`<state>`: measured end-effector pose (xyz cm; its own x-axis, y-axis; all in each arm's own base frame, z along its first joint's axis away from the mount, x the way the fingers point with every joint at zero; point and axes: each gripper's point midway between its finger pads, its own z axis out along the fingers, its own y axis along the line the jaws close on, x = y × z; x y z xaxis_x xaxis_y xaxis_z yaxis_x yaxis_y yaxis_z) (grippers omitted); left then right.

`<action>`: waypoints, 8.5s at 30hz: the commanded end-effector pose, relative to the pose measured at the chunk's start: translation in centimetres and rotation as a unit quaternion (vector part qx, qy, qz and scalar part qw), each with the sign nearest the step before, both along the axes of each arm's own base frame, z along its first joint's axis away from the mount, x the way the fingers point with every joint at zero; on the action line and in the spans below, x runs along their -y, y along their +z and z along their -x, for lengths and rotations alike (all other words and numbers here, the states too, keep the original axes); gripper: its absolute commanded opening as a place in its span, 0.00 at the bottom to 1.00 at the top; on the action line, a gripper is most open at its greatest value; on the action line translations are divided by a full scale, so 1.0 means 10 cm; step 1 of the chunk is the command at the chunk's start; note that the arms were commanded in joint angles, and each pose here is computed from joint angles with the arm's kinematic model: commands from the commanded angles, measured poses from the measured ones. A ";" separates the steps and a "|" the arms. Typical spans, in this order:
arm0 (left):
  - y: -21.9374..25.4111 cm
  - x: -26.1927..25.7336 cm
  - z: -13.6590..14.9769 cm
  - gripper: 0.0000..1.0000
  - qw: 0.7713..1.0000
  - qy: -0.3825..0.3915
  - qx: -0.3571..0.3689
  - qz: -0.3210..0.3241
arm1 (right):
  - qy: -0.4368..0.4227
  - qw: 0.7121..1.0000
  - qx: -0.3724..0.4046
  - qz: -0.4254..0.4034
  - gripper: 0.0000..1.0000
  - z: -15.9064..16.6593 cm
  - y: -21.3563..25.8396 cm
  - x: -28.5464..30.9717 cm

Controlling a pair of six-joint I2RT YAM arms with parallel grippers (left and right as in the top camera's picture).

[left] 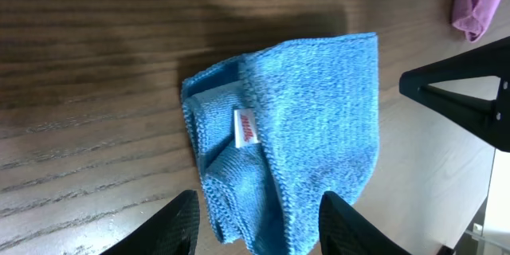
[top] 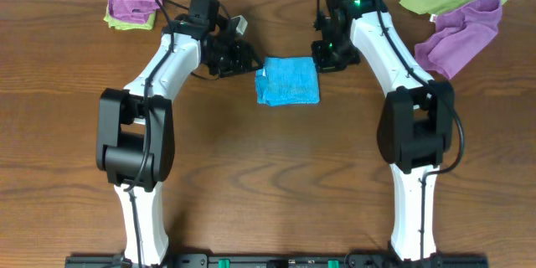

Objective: Fold the cloth

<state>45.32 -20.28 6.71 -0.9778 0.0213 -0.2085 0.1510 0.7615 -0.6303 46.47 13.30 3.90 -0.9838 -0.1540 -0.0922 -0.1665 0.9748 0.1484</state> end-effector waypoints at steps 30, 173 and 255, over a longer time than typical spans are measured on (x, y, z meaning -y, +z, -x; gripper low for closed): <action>-0.51 0.20 0.35 0.50 0.999 -0.015 -0.049 0.008 | -0.024 0.999 -0.031 -0.021 0.02 0.07 -0.37 0.05; 0.68 -3.04 -2.03 0.95 0.761 0.630 0.155 0.030 | -0.023 0.997 -0.057 -0.044 0.01 0.08 -0.27 0.08; 2.57 -1.40 2.61 0.95 0.939 0.188 0.255 -0.132 | 0.015 0.927 0.374 -0.034 0.99 3.07 3.40 0.91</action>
